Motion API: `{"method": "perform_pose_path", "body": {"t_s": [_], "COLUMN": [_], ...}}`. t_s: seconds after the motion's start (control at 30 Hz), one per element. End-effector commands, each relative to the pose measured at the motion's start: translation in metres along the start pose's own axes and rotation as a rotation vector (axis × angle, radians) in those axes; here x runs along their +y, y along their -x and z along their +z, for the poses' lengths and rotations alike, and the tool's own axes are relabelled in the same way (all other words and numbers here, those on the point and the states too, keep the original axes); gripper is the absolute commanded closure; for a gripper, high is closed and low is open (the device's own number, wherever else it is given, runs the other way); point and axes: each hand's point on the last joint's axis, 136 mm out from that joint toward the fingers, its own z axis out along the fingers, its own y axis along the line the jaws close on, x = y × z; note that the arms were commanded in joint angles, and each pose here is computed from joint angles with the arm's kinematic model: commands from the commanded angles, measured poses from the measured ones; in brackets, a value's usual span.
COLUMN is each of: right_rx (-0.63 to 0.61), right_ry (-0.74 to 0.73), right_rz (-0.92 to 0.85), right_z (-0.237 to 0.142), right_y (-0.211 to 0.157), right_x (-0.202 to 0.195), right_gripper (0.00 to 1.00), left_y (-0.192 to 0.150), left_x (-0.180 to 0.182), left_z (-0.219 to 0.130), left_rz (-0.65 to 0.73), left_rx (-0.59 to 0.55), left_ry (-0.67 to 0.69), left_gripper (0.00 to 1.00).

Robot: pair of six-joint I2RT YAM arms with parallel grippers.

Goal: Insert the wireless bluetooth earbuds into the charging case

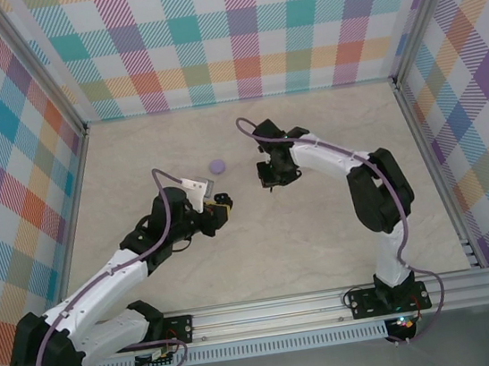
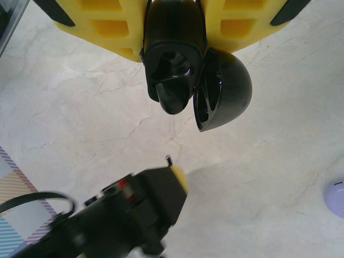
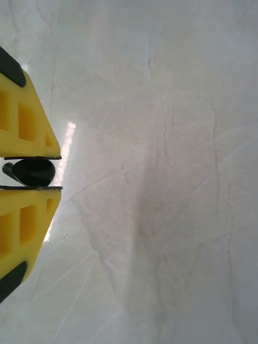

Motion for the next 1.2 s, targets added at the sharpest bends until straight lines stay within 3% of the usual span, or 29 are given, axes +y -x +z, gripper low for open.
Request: {"method": "perform_pose_path", "body": {"t_s": [0.0, 0.3, 0.63, 0.9, 1.17], "right_rx": [-0.095, -0.262, -0.375, -0.431, -0.444], "right_ry": [0.078, 0.29, 0.48, 0.547, 0.554], "right_rz": [-0.042, -0.117, -0.221, -0.328, -0.378], "right_z": [-0.028, -0.092, -0.153, -0.182, -0.184], "right_y": [0.011, 0.015, 0.009, -0.005, -0.012], "right_x": [0.012, 0.044, 0.077, 0.101, 0.112], "right_gripper": [0.82, 0.79, 0.79, 0.79, 0.79], "left_y": [0.017, 0.019, 0.036, 0.043, 0.054], "left_x": [-0.004, -0.015, -0.041, -0.053, -0.061], "left_z": [0.002, 0.019, 0.024, 0.021, 0.016], "left_rz": [-0.007, 0.012, 0.132, 0.21, 0.19], "left_rx": [-0.042, -0.017, -0.114, -0.175, -0.209], "left_ry": [-0.022, -0.101, -0.258, -0.325, -0.355], "left_gripper": [1.0, 1.0, 1.0, 1.0, 1.0]}}
